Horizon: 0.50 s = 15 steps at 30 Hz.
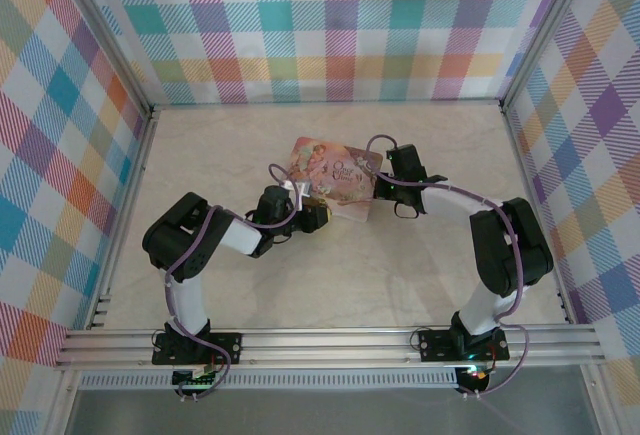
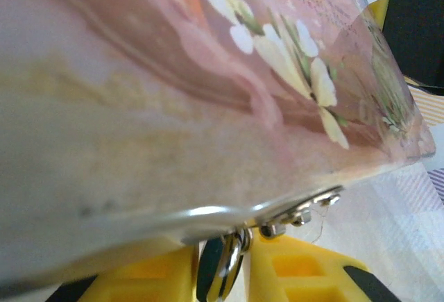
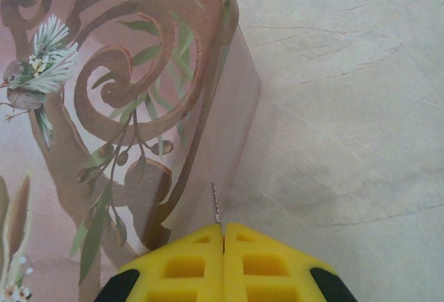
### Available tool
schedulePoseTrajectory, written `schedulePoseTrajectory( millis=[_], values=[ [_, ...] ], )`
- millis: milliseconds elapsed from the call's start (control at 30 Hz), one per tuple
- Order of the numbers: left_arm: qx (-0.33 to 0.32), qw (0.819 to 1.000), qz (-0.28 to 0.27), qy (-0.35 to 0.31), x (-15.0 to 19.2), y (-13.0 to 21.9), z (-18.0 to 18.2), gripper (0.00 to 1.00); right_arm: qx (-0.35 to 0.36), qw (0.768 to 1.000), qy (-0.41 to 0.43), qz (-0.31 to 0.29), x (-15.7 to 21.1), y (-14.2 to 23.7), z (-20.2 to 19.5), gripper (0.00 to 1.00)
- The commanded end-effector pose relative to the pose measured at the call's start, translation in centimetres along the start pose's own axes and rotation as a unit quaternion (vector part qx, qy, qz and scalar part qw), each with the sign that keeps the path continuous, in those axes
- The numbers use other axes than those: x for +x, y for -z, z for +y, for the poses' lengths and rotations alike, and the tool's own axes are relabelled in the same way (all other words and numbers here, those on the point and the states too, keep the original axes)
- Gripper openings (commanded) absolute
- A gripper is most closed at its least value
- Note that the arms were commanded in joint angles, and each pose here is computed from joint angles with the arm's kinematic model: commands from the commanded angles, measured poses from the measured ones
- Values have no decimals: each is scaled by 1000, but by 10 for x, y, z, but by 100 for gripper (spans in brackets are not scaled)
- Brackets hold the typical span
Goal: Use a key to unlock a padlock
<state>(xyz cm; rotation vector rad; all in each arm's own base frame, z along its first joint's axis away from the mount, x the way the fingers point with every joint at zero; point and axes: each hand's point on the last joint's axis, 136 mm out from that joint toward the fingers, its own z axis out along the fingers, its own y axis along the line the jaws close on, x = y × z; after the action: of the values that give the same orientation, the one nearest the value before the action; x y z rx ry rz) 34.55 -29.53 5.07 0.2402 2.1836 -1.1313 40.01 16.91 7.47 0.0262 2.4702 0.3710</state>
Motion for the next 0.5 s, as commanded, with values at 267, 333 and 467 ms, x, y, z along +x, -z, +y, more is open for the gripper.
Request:
schedulePoseTrajectory(
  millis=[267,333,467],
  values=[
    [-11,998,67,-10,12,3,0,14,-14,1000,4,-4,-1,5,8,0],
    [-22,995,94,-12,19,4,3,13,-10,1000,7,-3,-2,4,8,0],
    [-40,990,135,-13,30,9,6,11,-6,1000,13,-4,-6,3,7,0]
  ],
)
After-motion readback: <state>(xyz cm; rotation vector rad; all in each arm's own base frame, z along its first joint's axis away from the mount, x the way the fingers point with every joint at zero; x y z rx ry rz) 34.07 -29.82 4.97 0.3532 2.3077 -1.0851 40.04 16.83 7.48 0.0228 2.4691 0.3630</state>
